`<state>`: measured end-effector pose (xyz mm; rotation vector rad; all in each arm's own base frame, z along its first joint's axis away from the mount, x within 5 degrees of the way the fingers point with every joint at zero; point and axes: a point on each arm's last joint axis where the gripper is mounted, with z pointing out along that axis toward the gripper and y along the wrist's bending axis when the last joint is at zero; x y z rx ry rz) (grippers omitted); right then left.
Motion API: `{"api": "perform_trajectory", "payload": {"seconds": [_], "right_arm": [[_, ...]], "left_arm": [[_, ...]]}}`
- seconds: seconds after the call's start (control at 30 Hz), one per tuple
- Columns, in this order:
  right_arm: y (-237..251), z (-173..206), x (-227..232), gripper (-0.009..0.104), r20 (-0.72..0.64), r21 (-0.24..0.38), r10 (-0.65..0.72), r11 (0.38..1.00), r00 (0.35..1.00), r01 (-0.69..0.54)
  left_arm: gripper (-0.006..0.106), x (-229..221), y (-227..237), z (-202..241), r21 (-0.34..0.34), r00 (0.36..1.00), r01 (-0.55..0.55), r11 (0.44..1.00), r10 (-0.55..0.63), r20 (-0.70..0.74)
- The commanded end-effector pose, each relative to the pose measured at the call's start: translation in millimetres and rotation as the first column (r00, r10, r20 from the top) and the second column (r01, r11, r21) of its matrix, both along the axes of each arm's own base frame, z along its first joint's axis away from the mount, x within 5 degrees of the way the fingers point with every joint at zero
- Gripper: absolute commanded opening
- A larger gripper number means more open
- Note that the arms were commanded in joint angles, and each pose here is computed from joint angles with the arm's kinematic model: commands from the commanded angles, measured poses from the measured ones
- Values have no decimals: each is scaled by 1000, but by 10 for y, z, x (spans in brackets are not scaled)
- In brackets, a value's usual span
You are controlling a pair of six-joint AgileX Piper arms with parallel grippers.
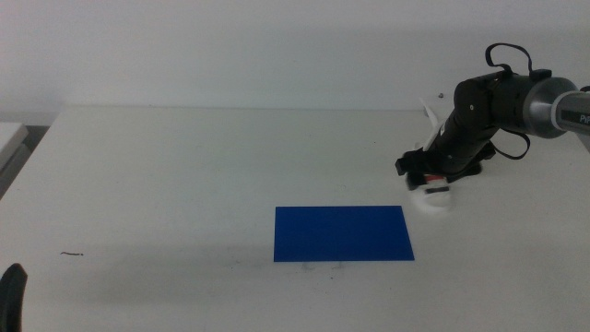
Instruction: Use one arm to grab the shoe from the table and place it on the mat.
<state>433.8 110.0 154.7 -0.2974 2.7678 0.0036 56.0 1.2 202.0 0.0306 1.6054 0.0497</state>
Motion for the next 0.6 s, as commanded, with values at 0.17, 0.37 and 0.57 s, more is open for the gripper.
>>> {"api": "perform_trajectory", "payload": {"seconds": [0.17, 0.37, 0.57], "right_arm": [[368, 706, -356, -1, 41, 8, -96, 995, 995, 96], [1021, 893, -756, 3, 47, 89, -163, 983, 985, 159], [1443, 719, -965, 3, 15, 90, -67, 994, 998, 66]], "left_arm": [[94, 4, -2, 7, -5, 1000, 2, 1000, -2, 7], [94, 4, -2, 7, -5, 1000, 2, 1000, -2, 7], [94, 4, -2, 7, -5, 1000, 2, 1000, -2, 7]]}}
